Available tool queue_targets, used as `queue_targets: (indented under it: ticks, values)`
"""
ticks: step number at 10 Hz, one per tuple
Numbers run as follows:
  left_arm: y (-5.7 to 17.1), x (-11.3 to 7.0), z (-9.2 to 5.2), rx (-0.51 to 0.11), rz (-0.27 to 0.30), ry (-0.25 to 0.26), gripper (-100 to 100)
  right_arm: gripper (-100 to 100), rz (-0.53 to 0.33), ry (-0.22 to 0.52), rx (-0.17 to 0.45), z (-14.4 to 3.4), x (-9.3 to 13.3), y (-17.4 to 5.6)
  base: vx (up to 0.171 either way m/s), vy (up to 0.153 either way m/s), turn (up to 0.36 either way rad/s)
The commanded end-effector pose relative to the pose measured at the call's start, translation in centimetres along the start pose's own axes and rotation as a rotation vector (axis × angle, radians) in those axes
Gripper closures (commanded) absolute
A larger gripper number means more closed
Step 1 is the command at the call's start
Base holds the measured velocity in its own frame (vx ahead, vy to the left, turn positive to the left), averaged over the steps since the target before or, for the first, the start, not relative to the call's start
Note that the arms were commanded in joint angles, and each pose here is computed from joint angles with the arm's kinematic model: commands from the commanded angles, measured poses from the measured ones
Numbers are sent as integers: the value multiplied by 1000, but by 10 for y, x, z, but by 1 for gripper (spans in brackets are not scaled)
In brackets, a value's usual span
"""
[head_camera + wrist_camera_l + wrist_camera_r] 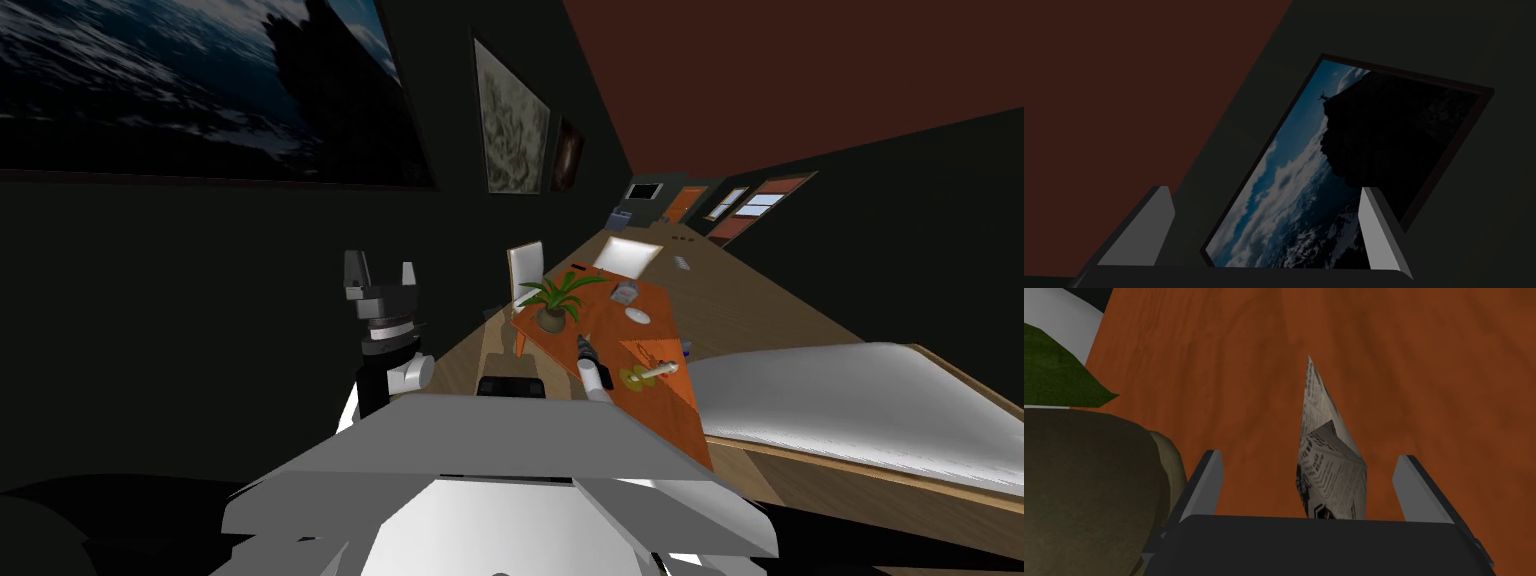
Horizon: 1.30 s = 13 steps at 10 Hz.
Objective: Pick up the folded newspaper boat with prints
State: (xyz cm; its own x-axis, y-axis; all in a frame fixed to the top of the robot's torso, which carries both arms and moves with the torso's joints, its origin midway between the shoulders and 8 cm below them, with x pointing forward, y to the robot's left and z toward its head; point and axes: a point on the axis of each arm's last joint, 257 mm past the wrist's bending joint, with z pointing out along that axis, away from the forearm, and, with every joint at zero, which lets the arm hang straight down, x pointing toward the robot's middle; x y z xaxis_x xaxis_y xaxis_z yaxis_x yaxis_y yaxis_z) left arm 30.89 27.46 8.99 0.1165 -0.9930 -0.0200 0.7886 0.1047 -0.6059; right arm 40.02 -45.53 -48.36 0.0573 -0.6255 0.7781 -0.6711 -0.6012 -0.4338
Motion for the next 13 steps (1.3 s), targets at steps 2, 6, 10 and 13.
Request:
queue_targets:
  ticks: [2, 6, 10, 13]
  values:
    - [0, 0, 0, 0, 0, 0, 0, 0, 3, -6, -1, -1, -2, 1, -1, -7, 5]
    - [0, 0, 0, 0, 0, 0, 0, -100, -11, -6, 4, -37, -33, 3, 76, -91, 8]
    - [0, 0, 0, 0, 0, 0, 0, -100, -9, -6, 1, -67, -53, 4, 84, -83, 5]
    - [0, 0, 0, 0, 0, 0, 0, -100, -1, -4, -2, -87, -64, 3, 58, -64, 4]
